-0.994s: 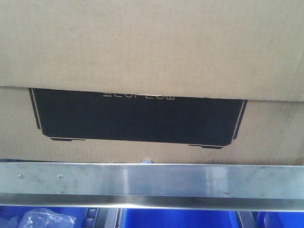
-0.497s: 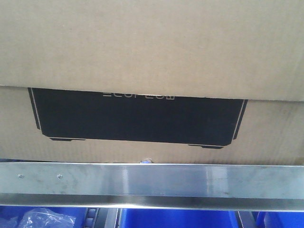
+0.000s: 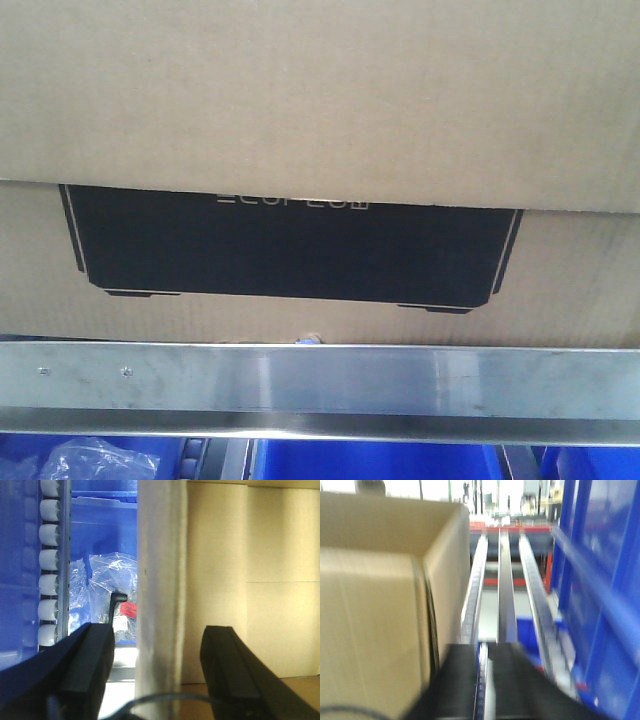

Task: Grab box from left shelf to table start
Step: 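Close both grippers on the box's side walls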

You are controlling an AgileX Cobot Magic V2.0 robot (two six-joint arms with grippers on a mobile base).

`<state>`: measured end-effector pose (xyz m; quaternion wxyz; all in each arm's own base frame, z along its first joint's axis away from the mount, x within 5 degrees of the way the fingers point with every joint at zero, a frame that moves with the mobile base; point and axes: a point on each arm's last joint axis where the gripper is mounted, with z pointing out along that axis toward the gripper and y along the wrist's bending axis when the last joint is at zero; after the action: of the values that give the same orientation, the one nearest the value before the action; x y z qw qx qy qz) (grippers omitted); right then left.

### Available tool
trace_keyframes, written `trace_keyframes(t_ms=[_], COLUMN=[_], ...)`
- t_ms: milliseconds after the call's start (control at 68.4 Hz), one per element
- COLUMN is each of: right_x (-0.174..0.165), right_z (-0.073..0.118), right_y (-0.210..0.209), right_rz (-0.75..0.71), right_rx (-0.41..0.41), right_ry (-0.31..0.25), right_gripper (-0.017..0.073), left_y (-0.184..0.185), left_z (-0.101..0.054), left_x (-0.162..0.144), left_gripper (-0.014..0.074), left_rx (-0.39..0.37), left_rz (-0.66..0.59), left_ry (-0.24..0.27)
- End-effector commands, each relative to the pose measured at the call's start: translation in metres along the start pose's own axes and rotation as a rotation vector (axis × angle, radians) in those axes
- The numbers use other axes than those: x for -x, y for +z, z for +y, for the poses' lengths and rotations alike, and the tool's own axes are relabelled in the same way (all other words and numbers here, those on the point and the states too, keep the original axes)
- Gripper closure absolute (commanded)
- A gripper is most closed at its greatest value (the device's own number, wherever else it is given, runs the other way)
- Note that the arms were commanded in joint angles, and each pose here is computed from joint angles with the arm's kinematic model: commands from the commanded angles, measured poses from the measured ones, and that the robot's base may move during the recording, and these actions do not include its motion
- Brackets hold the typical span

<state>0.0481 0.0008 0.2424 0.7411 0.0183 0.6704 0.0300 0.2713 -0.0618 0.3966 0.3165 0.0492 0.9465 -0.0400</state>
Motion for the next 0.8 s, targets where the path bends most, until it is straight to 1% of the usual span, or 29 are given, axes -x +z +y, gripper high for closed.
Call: trace_keyframes(t_ms=[0, 58, 88, 205, 351, 468, 541, 614, 702, 789], right_x=[0.037, 0.049, 0.054, 0.081, 0.114, 0.136, 0.15, 0.162, 0.169, 0.175], right_z=[0.003, 0.004, 0.004, 0.006, 0.009, 0.011, 0.013, 0.016, 0.019, 0.019], right_y=[-0.008, -0.01, -0.01, -0.005, 0.013, 0.044, 0.068, 0.089, 0.118, 0.146], right_rz=[-0.117, -0.104, -0.095, -0.049, 0.045, 0.185, 0.277, 0.346, 0.447, 0.527], right_rx=[0.008, 0.009, 0.009, 0.009, 0.007, 0.007, 0.015, 0.03, 0.041, 0.043], right_ry=[-0.002, -0.002, -0.002, -0.003, 0.0, 0.012, 0.037, 0.05, 0.063, 0.062], right_gripper=[0.0059, -0.0059, -0.008, -0.0049, -0.0045, -0.0045, -0.0045, -0.0045, -0.0045, -0.0045], left_y=[-0.02, -0.02, -0.02, -0.02, -0.02, -0.02, -0.02, -0.02, -0.02, -0.02], left_z=[0.0, 0.0, 0.0, 0.0, 0.0, 0.0, 0.0, 0.0, 0.0, 0.0], left_x=[0.008, 0.008, 0.008, 0.008, 0.008, 0.008, 0.008, 0.008, 0.008, 0.008], left_gripper=[0.0294, 0.0294, 0.0294, 0.0294, 0.0294, 0.0294, 0.0294, 0.0295, 0.0294, 0.0294], left_rx=[-0.014, -0.014, -0.014, -0.014, -0.014, -0.011, -0.011, -0.011, -0.011, -0.011], left_rz=[-0.103, -0.103, -0.103, -0.103, -0.103, -0.103, -0.103, -0.103, -0.103, -0.103], left_ry=[-0.014, -0.014, -0.014, -0.014, -0.014, -0.012, -0.012, -0.012, -0.012, -0.012])
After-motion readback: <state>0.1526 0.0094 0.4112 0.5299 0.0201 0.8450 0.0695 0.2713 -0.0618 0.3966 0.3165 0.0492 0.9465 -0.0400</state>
